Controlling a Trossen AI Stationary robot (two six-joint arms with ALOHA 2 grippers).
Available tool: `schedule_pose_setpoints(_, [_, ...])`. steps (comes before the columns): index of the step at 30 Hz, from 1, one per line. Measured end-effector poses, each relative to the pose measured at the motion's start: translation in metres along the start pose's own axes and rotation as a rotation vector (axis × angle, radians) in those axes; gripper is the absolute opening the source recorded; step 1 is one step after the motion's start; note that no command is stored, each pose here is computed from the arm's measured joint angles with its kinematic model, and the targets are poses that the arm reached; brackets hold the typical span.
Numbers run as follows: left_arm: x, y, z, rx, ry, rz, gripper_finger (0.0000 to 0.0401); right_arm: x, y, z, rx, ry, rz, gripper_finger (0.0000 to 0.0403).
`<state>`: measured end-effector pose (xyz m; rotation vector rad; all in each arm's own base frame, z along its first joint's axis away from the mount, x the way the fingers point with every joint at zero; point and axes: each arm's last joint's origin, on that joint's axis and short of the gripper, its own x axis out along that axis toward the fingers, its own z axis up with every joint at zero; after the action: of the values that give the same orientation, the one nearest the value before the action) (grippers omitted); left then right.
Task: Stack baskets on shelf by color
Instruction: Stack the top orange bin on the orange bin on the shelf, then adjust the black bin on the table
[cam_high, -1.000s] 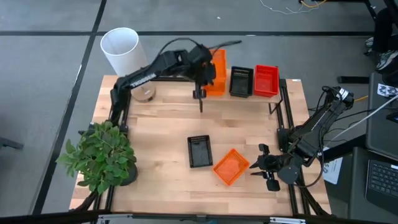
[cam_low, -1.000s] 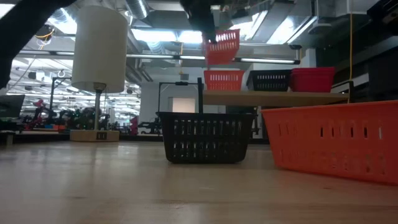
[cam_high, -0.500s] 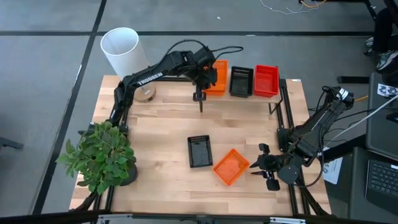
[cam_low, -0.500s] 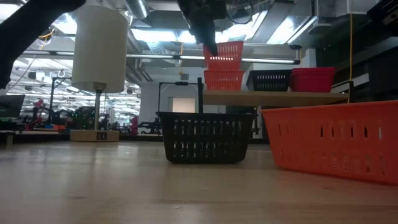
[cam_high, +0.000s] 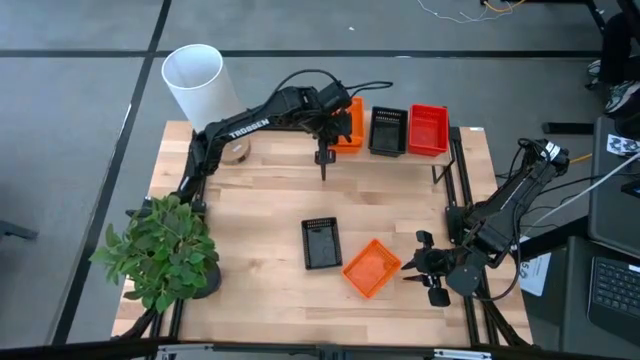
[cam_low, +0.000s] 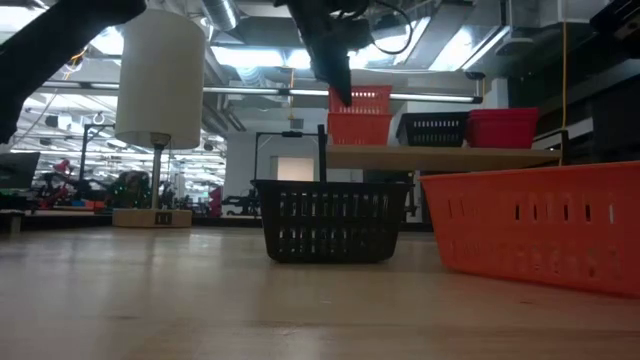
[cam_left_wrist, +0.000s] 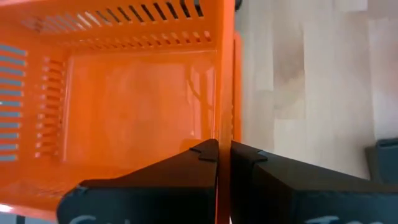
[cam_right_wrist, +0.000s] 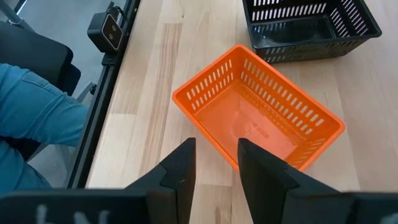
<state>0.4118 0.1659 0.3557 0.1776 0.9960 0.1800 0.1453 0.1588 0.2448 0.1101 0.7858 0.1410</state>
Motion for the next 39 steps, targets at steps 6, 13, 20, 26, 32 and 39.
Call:
schedule_pose_setpoints(6, [0.002,-0.005,0.002,0.009,0.001,-0.001,0.0,0.0,0.0,0.0,0.0,0.0,0.0,0.0117])
schedule_pose_setpoints(13, [0.002,-0.006,0.002,0.003,0.011,0.019,0.0046,0.0,0.0,0.0,0.0,0.0,0.0,0.0117])
schedule_pose_setpoints(20, [0.001,-0.011,0.005,0.012,0.01,0.022,0.0093,0.0,0.0,0.0,0.0,0.0,0.0,0.0117])
schedule_pose_setpoints(26, [-0.012,-0.023,0.018,0.033,-0.066,0.057,0.0097,0.0,0.0,0.0,0.001,0.0,0.001,0.0117])
schedule_pose_setpoints(32, [-0.015,-0.033,0.021,0.059,-0.038,0.144,0.0095,0.0,0.0,0.0,0.005,-0.001,0.002,0.0117])
schedule_pose_setpoints(39, [-0.021,-0.05,0.028,0.029,-0.085,0.111,0.0095,0.0,0.0,0.0,0.006,0.001,0.004,0.0117])
